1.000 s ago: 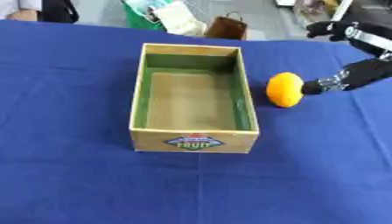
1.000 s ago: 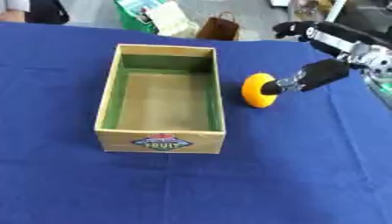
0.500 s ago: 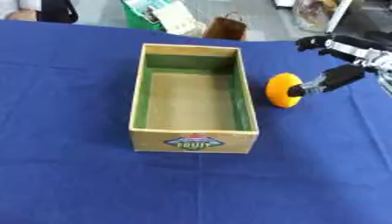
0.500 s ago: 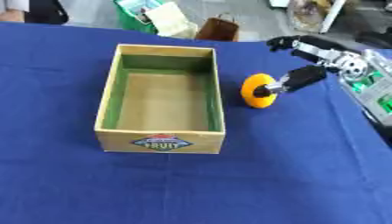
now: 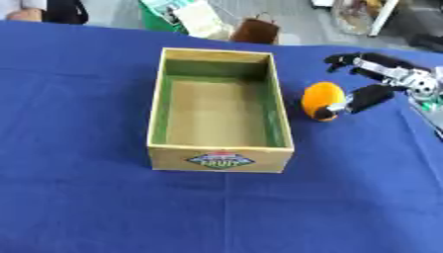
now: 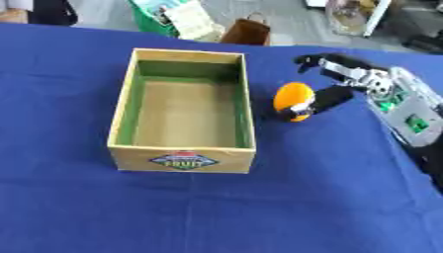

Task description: Pick up objects on the table and place them in the box.

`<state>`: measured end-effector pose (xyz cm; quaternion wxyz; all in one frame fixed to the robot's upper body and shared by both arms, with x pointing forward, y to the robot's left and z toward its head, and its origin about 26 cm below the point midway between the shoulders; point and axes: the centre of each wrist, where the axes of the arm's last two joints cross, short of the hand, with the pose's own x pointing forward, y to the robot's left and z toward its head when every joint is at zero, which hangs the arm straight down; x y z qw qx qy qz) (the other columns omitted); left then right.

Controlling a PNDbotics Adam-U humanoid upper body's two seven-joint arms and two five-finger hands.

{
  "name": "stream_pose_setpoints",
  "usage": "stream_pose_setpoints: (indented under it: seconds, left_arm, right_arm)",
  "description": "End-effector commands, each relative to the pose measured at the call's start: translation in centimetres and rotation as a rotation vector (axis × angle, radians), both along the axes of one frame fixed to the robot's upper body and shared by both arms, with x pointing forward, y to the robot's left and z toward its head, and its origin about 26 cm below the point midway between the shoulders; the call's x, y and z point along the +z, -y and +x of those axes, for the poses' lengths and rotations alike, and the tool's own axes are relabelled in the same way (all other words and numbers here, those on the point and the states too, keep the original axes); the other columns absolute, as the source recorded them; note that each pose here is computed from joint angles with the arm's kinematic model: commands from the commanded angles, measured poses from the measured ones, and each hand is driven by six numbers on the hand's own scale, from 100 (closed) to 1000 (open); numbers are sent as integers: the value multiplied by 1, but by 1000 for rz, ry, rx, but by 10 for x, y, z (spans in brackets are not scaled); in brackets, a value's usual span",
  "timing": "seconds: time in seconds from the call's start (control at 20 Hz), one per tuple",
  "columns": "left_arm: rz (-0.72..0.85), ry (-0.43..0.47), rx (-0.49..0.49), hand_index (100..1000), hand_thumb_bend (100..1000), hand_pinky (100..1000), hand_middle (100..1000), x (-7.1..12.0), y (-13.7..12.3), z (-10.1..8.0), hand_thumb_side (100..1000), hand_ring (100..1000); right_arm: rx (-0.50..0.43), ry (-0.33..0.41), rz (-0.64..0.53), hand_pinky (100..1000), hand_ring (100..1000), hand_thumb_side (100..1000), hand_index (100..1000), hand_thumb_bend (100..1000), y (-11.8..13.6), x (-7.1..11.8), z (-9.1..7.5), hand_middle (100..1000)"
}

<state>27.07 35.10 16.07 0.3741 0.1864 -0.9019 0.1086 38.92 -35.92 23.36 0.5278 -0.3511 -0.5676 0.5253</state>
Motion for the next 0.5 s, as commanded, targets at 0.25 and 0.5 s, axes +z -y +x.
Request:
stream_pose_setpoints:
  seconds: [0.25, 0.5]
  left_arm:
    - [24, 24, -10, 559, 100, 511, 460, 8, 1, -2, 780, 422]
    - [23, 24, -13, 559, 100, 511, 460, 8, 1, -2, 778, 423]
  right_arm:
    - [-47, 49, -83, 880, 1000, 527, 922, 595, 4, 1, 5, 747]
    - [-46, 17, -61, 881, 1000, 493, 931, 459, 5, -7, 7, 732]
